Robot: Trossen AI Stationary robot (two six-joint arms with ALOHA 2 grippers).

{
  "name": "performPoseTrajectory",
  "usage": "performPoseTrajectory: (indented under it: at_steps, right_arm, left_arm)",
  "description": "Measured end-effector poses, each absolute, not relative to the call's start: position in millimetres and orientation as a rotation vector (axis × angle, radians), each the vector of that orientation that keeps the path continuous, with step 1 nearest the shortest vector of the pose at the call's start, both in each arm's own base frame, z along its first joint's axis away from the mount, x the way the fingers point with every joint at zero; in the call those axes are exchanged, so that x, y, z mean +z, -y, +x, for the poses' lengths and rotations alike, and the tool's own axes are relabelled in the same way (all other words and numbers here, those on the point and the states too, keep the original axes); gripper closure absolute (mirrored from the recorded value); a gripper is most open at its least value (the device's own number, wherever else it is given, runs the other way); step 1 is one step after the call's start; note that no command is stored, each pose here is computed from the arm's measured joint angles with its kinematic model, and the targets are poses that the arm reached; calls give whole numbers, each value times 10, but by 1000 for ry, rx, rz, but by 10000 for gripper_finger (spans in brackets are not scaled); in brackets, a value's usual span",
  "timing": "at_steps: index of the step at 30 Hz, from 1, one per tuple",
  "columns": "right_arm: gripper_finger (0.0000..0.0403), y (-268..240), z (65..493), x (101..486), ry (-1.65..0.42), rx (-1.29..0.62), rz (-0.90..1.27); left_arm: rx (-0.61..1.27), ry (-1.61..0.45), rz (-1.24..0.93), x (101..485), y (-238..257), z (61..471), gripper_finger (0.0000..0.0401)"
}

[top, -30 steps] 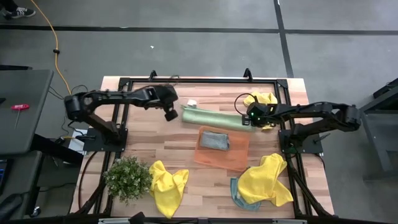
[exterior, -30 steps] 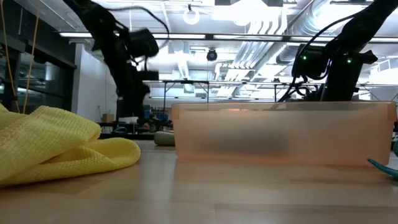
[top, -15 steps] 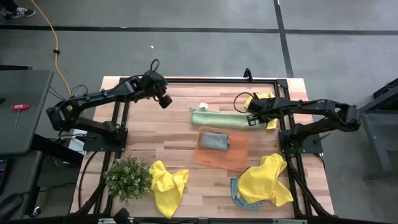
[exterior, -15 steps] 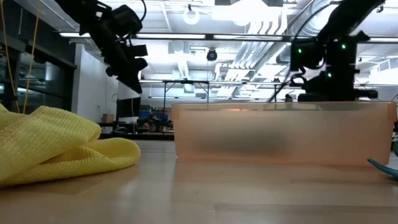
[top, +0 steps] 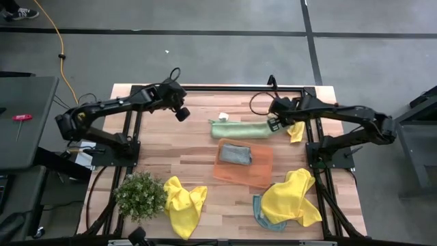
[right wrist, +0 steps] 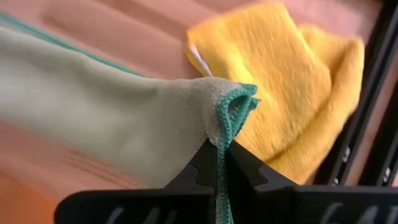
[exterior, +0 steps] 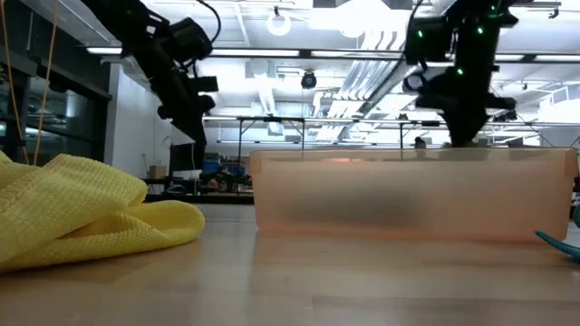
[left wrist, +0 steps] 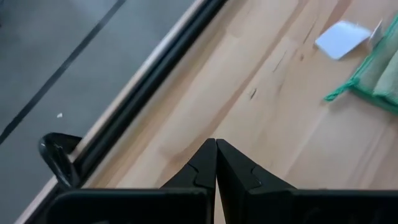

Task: Fold microfiber towels
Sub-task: Fold the green microfiber towel

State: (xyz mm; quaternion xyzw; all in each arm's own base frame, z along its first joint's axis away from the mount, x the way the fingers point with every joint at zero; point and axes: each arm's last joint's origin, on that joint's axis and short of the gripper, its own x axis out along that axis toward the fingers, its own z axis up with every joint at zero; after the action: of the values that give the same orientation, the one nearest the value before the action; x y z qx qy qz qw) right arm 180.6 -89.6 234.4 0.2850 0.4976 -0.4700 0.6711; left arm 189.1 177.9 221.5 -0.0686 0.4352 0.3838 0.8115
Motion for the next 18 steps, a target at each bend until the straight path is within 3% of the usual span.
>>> performPoseTrajectory:
  at_steps: [8, 18]
  right_arm:
    - [403, 932, 1945, 2624, -1001, -948, 690]
    - [403, 865, 2115, 2513, -943, -856, 790]
  left_arm:
    - [773, -1068, -180, 1883, -1849, 2001, 401]
    - [605, -1078, -260, 1583, -1789, 2249, 401]
